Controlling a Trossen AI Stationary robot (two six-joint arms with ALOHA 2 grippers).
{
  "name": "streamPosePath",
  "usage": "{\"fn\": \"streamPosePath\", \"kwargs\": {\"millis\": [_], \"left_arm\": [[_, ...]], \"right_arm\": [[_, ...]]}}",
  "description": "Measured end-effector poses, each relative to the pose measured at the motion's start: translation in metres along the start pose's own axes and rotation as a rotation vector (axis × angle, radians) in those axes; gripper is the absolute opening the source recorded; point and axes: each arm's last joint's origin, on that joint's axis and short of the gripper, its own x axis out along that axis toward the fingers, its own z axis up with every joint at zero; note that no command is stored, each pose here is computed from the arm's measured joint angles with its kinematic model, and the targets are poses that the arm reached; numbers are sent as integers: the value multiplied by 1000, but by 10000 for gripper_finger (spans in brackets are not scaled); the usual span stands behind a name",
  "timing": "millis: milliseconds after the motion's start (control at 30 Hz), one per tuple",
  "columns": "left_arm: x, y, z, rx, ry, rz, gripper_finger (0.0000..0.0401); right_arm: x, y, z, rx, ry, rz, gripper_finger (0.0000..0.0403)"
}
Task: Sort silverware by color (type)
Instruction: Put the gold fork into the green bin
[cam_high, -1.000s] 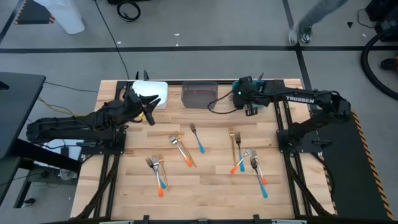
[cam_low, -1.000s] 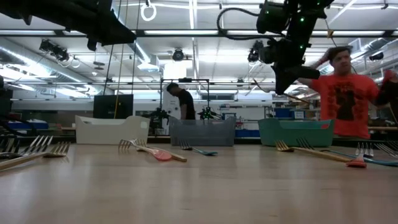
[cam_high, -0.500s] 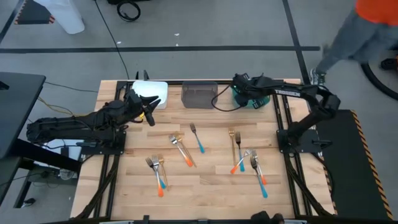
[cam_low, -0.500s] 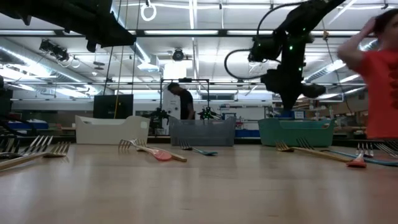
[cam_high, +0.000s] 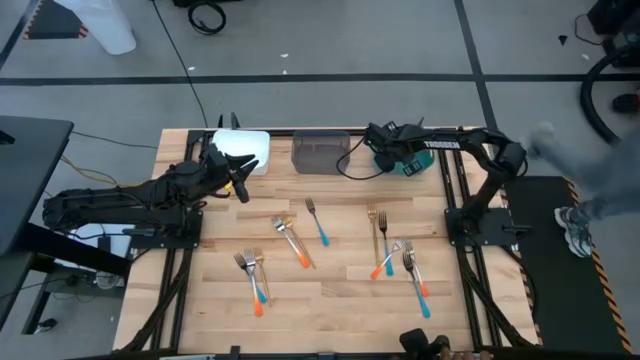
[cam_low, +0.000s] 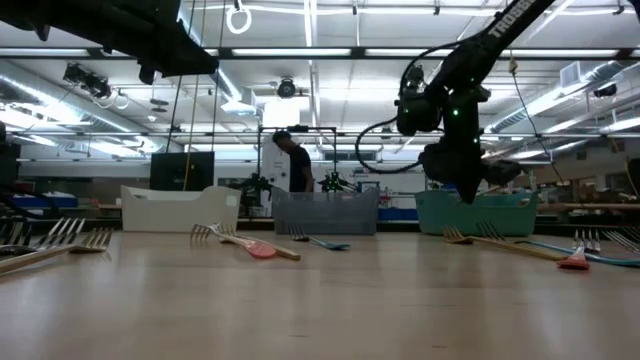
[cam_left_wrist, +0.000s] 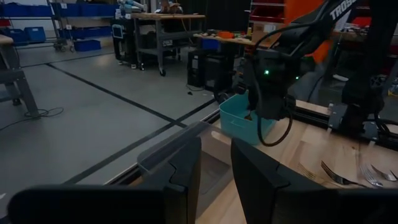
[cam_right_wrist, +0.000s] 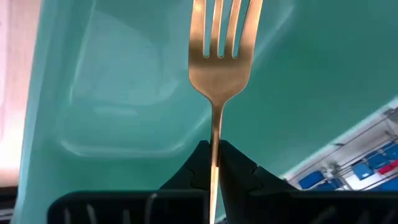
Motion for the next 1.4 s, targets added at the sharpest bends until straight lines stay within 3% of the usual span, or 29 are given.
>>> {"fn": "streamPosePath", "kwargs": {"millis": [367,733,1100,1400], "left_arm": [[0,0,0,1,2,0,95],[0,0,0,1,1,0,95],[0,0,0,16,1,0,95],[0,0,0,17,1,0,95]], "right_arm": [[12,1,13,-3,9,8,20],[-2,-1,7,56,-41,-20,20],[-12,5,21,-21,-84,-40,20],[-11,5,20,24,-118,-16,20]]}}
